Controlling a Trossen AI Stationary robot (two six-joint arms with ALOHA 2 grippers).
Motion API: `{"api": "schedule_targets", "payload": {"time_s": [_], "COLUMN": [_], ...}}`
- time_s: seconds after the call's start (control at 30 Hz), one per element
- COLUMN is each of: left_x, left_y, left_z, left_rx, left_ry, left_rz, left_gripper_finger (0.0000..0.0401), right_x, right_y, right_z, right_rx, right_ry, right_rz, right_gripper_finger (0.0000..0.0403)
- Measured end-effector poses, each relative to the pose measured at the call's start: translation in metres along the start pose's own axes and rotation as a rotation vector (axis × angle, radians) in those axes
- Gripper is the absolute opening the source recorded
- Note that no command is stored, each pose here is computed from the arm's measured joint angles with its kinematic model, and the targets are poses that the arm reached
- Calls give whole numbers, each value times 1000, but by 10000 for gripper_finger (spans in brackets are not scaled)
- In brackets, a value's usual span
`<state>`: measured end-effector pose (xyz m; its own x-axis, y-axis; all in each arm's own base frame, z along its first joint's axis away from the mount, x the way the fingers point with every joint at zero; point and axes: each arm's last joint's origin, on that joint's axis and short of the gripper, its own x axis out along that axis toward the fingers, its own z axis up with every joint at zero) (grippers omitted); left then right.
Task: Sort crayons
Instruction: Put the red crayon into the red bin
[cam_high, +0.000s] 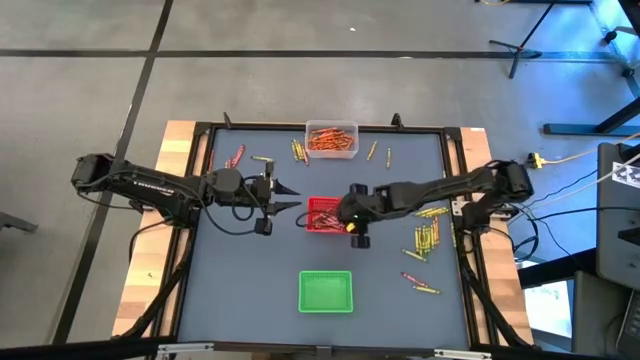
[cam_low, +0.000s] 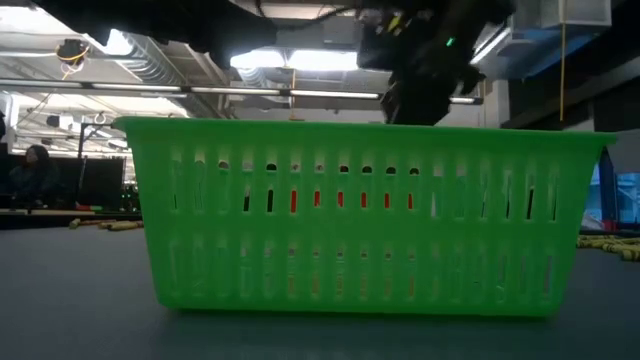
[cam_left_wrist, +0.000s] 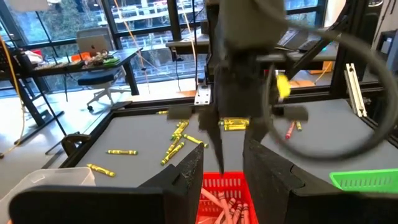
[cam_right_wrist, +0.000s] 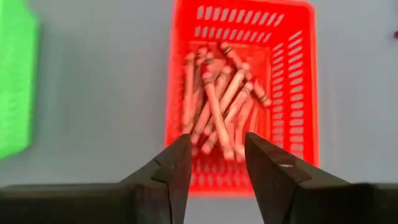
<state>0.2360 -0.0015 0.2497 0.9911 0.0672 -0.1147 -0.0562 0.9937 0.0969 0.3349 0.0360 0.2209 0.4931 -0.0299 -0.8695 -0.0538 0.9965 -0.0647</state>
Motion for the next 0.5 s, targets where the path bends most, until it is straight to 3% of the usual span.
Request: {"api": "schedule_targets", "payload": {"time_s": [0.2, 0.5], "left_x": [0, 0], "left_y": [0, 0], "left_z": [0, 0], "left_rx": [-1, -1], "left_ry": [1, -4], "left_rz": [0, 1], "left_gripper_finger": [99, 99], "right_x": [-43, -59], "right_y": [33, 80], "right_z": [-18, -67], "right_rx": [6, 122], "right_ry": [73, 220], "right_rz": [47, 67], "right_gripper_finger": [146, 144]}}
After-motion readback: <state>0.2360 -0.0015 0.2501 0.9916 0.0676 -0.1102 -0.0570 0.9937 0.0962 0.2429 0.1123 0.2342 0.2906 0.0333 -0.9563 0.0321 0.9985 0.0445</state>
